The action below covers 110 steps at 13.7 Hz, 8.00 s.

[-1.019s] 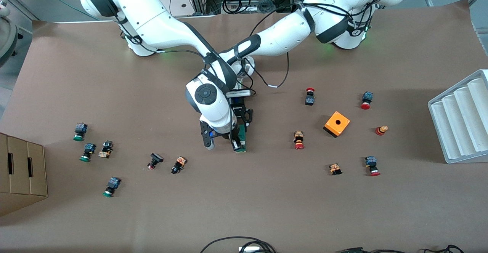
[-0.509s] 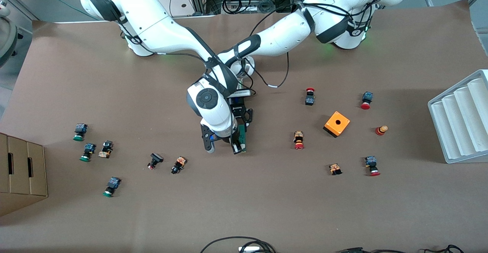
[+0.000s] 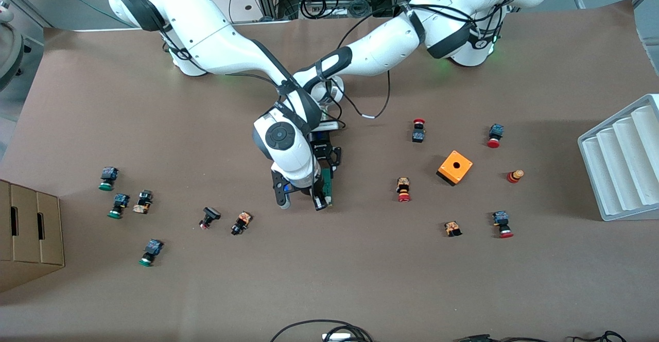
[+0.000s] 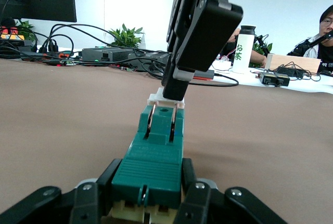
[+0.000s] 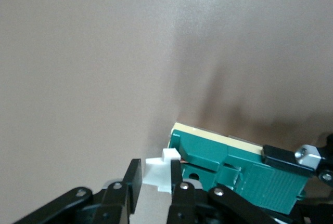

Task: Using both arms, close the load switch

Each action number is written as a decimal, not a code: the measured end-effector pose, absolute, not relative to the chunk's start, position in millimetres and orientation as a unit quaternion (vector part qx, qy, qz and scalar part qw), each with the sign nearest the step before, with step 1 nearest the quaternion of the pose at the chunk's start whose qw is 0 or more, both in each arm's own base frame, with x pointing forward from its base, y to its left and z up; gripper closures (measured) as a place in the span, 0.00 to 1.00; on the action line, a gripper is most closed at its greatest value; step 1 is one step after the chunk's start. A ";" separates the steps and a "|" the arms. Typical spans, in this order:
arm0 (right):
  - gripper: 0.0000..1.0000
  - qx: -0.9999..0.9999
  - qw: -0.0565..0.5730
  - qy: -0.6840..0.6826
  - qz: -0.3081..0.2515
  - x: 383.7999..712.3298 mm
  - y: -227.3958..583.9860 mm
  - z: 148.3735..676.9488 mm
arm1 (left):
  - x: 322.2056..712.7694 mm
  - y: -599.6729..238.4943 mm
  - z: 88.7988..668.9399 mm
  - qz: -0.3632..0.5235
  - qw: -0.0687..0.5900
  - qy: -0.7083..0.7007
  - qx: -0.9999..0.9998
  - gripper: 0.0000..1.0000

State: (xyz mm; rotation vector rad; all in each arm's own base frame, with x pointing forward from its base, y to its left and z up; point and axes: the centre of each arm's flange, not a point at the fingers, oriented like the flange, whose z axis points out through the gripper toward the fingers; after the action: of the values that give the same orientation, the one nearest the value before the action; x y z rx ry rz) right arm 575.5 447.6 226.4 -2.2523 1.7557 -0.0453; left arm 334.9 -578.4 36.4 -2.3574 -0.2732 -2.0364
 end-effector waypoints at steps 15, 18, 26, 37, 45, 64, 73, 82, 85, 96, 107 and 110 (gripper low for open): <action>0.40 -0.774 0.139 0.617 -0.020 596.5 436.3 247.9 | 334.8 -578.4 36.3 -0.651 0.007 -0.087 -0.754 0.49; 0.10 -0.783 0.133 0.608 -0.016 614.0 408.5 309.0 | 334.8 -578.4 36.3 -0.651 0.007 -0.087 -0.754 0.48; 0.00 -0.878 0.072 0.472 0.023 615.4 291.3 449.4 | 334.6 -580.8 37.2 -0.647 0.003 -0.088 -0.757 0.00; 0.00 -0.987 0.060 0.150 -0.010 584.0 13.5 583.6 | 335.6 -617.9 97.5 -0.576 -0.018 -0.112 -0.809 0.00; 0.00 -0.998 0.027 0.001 -0.048 539.7 -87.6 611.5 | 333.6 -634.9 150.1 -0.556 -0.019 -0.102 -0.825 0.00; 0.00 -0.998 0.027 -0.033 -0.045 520.8 -79.9 593.4 | 333.0 -635.3 155.7 -0.538 -0.011 -0.117 -0.835 0.00; 0.00 -0.998 0.027 -0.034 -0.047 520.3 -78.7 595.2 | 333.4 -645.8 236.4 -0.485 0.019 -0.098 -0.869 0.00; 0.00 -0.997 0.027 -0.053 -0.048 522.3 -60.2 596.6 | 342.7 -638.0 350.9 -0.411 0.056 -0.048 -0.909 0.00; 0.00 -0.997 0.027 -0.052 -0.052 522.6 -61.3 600.4 | 354.8 -625.8 388.0 -0.381 0.065 -0.034 -0.922 0.00; 0.00 -0.998 0.028 -0.042 -0.047 520.9 -72.6 598.5 | 417.1 -544.2 536.9 -0.292 0.037 0.011 -0.956 0.00; 0.00 -0.998 0.026 -0.042 -0.049 524.1 -81.5 598.4 | 484.2 -439.8 612.7 -0.240 0.007 0.018 -0.971 0.00; 0.00 -0.997 0.026 -0.045 -0.050 523.0 -89.3 598.5 | 506.3 -403.3 624.1 -0.231 0.008 0.011 -0.973 0.00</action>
State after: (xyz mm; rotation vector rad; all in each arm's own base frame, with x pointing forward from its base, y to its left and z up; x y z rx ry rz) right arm 523.0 -89.3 598.5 -3.0822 -0.1382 -0.1543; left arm 506.3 -403.3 624.1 -3.0416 0.0333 -0.7208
